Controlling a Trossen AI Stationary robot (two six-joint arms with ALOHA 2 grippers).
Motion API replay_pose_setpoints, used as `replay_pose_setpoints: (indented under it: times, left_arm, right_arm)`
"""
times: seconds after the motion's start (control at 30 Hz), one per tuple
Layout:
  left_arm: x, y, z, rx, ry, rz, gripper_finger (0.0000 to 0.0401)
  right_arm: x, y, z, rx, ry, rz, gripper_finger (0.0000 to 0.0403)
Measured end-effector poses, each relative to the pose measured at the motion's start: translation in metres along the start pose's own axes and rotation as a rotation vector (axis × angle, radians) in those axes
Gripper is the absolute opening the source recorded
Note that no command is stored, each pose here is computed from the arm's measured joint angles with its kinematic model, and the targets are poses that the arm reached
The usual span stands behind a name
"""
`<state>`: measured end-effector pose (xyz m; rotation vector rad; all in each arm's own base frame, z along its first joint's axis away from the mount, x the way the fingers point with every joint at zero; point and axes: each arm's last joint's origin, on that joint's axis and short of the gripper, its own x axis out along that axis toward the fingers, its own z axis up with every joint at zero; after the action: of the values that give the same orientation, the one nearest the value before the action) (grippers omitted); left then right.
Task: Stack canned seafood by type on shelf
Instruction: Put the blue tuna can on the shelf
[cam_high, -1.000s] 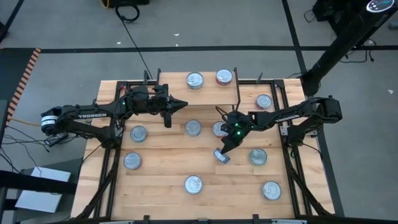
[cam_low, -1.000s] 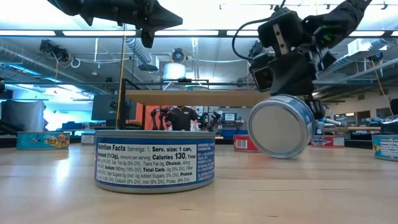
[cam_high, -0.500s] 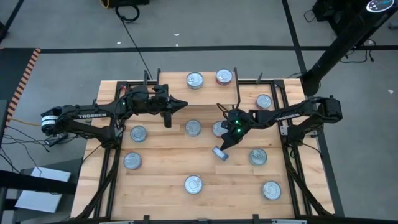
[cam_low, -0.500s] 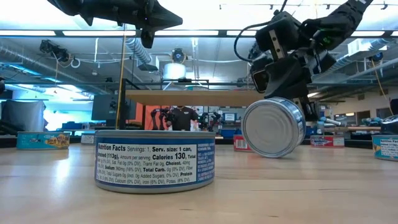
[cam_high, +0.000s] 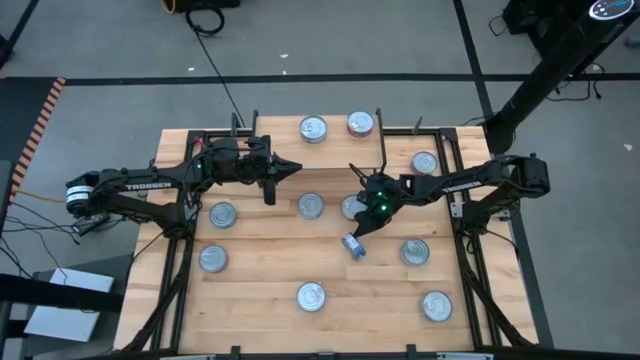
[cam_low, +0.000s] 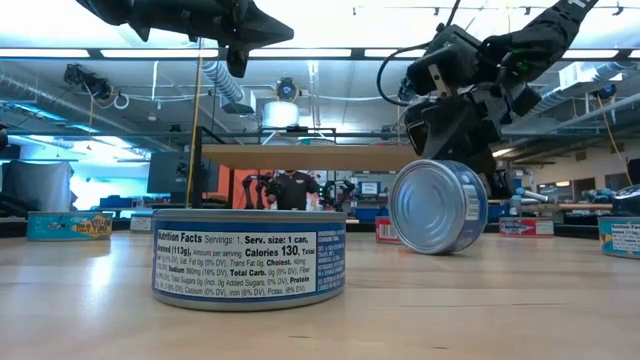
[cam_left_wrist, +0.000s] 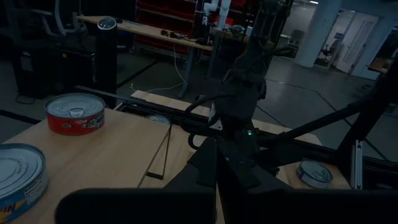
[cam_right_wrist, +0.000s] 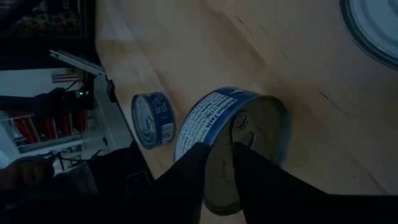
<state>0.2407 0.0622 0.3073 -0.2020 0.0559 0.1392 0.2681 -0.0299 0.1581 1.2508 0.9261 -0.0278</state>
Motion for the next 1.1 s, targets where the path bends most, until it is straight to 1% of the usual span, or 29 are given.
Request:
replay_pose_setpoints:
  times: [0.1,0.27,0.33,0.43,0.5,0.57,0.7,0.77,0.87,1.0,1.1]
  left_arm:
    - [0.0,0.0,0.0,0.0,0.0,0.0,0.0005]
    - [0.0,0.0,0.0,0.0,0.001,-0.001,0.0005]
    - [0.0,-0.001,0.0,-0.001,0.005,-0.018,0.0005]
    - [0.0,-0.001,0.0,-0.001,0.012,-0.05,0.0005]
    - [0.0,-0.002,-0.001,-0.002,0.019,-0.079,0.0005]
    - [0.0,-0.003,-0.001,-0.002,0.025,-0.113,0.0003]
    - [-0.001,-0.005,-0.002,-0.002,0.042,-0.184,0.0002]
    - [-0.001,-0.007,-0.002,-0.002,0.055,-0.232,0.0002]
    - [0.0,-0.008,-0.004,-0.005,0.075,-0.3,0.0001]
    - [0.008,-0.008,-0.011,-0.017,0.122,-0.381,0.0001]
    - [0.02,-0.007,-0.017,-0.031,0.167,-0.442,0.0001]
  right_arm:
    - [-0.001,0.003,0.003,-0.002,-0.009,0.002,0.014]
    - [-0.003,0.013,0.007,-0.042,-0.02,0.024,0.0193]
    - [-0.003,0.019,0.008,-0.066,-0.023,0.037,0.0206]
    - [-0.006,0.033,0.008,-0.117,-0.035,0.054,0.021]
    - [-0.01,0.043,0.005,-0.161,-0.063,0.033,0.0201]
    - [-0.016,0.054,0.001,-0.199,-0.1,-0.025,0.0183]
    - [-0.035,0.074,-0.016,-0.258,-0.176,-0.174,0.0134]
    - [-0.044,0.084,-0.027,-0.281,-0.205,-0.215,0.0108]
    - [-0.051,0.097,-0.048,-0.303,-0.238,-0.213,0.0069]
    - [-0.044,0.109,-0.081,-0.307,-0.248,-0.208,0.0017]
    - [-0.028,0.111,-0.104,-0.295,-0.225,-0.231,0.0008]
